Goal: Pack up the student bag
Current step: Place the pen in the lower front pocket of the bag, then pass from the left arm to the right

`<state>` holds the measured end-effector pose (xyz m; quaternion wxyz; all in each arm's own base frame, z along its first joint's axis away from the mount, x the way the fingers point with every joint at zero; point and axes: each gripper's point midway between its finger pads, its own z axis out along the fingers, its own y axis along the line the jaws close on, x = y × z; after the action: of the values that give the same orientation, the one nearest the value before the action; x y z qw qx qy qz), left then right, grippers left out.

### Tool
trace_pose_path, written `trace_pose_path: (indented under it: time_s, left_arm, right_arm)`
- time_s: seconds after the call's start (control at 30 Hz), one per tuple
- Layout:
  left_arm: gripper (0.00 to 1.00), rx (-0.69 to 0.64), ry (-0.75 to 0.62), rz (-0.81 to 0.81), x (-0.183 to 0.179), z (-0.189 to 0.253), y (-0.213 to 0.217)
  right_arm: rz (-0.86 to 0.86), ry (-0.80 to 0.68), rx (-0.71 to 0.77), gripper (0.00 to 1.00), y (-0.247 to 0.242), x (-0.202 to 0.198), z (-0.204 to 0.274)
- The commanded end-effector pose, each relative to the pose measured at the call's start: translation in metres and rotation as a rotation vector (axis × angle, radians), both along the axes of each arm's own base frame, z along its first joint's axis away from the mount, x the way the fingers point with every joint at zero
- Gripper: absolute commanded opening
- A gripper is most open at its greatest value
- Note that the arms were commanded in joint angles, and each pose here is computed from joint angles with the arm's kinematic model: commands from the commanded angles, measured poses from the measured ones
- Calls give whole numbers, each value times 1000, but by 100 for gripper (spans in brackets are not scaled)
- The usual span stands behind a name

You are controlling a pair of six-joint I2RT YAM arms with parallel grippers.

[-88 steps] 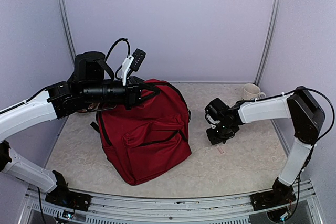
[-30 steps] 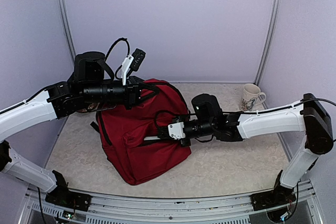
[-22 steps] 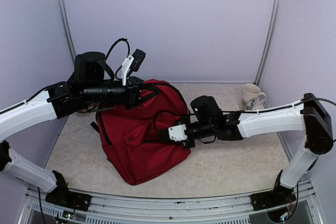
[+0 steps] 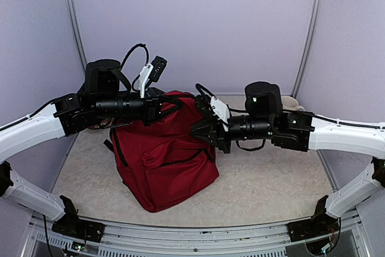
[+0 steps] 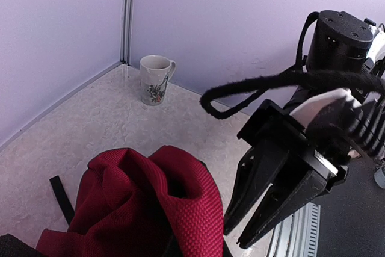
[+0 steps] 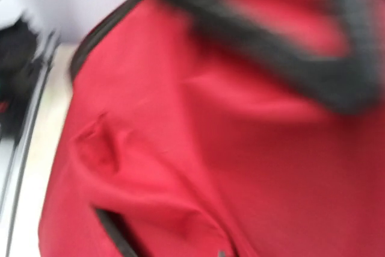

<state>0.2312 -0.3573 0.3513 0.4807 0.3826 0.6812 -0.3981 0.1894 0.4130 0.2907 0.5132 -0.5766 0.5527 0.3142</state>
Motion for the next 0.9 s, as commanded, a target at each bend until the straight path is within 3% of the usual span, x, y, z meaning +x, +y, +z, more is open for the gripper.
trace_pose_path:
  time_s: [0.0, 0.13, 0.37, 0.43, 0.53, 0.6, 0.63, 0.67, 0.87]
  left_arm:
    - [0, -48, -49, -8, -3, 23, -1]
    - [0, -48, -48, -3, -2, 23, 0]
    - [0, -43, -54, 0, -2, 22, 0]
    - [0, -41, -57, 2, -1, 22, 0]
    - [0, -36, -61, 1, -1, 22, 0]
    - [0, -30, -63, -15, -3, 20, -1]
    - [0, -24, -64, -34, -6, 19, -3]
    - [0, -14, -63, -52, -8, 16, -5]
    - [0, 30, -86, -112, -17, 6, -13]
  right_arm:
    - [-339, 280, -37, 23, -30, 29, -27]
    - [-579, 385, -88, 25, -60, 47, -73]
    - [-591, 403, -33, 37, -57, 51, -74]
    - [-548, 359, 1, 43, -58, 50, -58]
    - [-434, 307, 49, 62, -59, 48, -35]
    - [-385, 293, 64, 80, -63, 54, -23]
    - [-356, 275, 67, 95, -64, 57, -14]
    - [-335, 254, 71, 99, -63, 60, -6]
    - [-200, 86, 55, 100, -40, 66, 17]
